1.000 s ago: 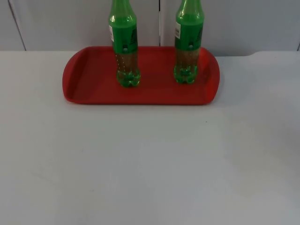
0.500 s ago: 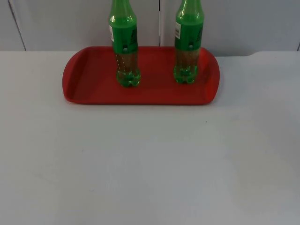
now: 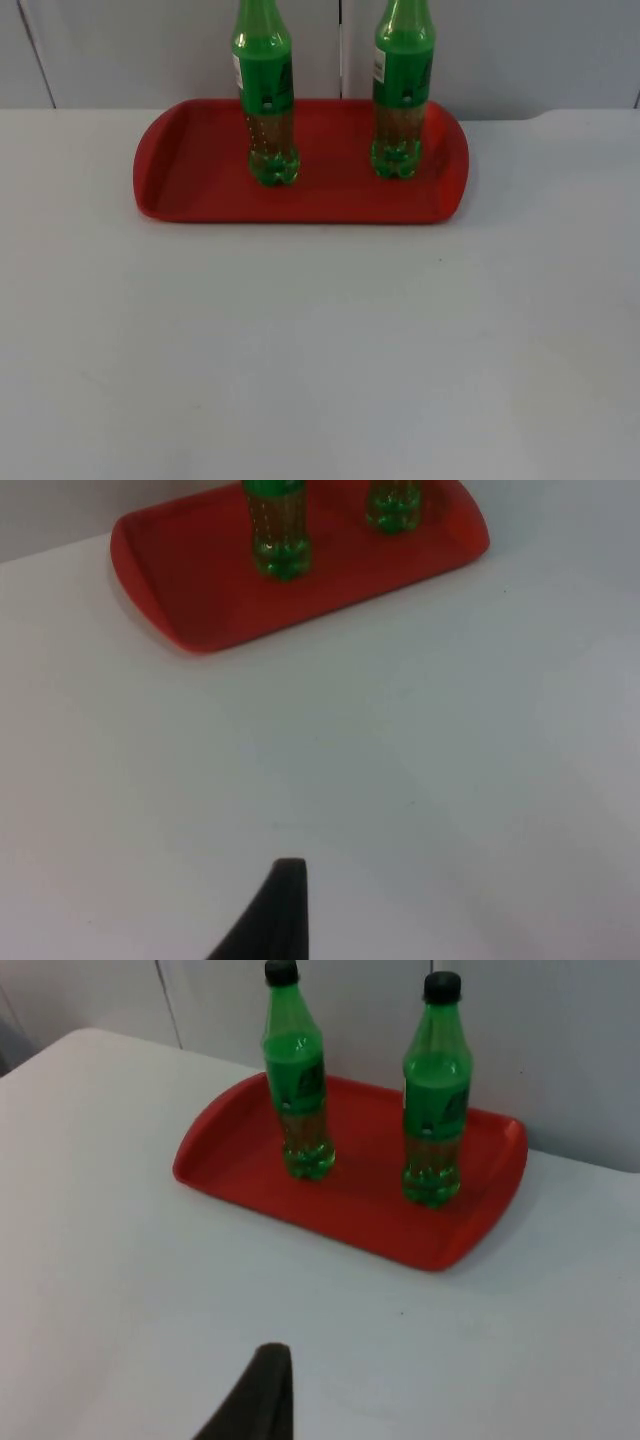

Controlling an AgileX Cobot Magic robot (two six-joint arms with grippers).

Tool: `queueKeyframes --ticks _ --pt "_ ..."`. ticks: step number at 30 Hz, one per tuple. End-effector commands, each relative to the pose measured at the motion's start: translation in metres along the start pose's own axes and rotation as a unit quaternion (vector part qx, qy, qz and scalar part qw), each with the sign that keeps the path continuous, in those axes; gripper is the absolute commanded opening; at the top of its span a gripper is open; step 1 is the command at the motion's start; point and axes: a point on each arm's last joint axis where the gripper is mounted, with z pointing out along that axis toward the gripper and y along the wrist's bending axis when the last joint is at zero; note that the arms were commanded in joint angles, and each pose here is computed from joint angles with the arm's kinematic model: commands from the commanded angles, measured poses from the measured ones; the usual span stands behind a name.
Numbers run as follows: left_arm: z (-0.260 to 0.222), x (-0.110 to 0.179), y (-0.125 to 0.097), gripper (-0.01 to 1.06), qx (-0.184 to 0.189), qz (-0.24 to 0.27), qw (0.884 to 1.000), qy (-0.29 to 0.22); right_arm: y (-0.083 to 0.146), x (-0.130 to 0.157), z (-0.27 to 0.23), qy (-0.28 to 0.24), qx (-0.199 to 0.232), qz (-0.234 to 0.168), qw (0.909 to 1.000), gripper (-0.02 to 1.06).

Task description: Place the bottle upright on the tray.

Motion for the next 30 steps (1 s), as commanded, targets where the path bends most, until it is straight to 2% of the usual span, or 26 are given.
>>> queueKeyframes --ticks 1,7,23,30 --pt "0.001 0.0 0.0 1.05 0.001 0.0 1.0 -0.005 0.002 0.014 -0.007 -0.005 -0.007 -0.006 0.9999 1.05" --pt "0.001 0.0 0.0 1.05 0.001 0.0 1.0 -0.005 0.006 0.041 -0.029 -0.034 -0.009 -0.012 0.9993 1.05" --pt "0.001 0.0 0.0 1.05 0.001 0.0 1.0 -0.005 0.014 0.079 -0.089 -0.079 -0.009 -0.048 0.9957 1.05" --pt "0.001 0.0 0.0 1.05 0.001 0.0 1.0 -0.005 0.013 0.091 -0.086 -0.022 -0.011 -0.045 0.9987 1.05"
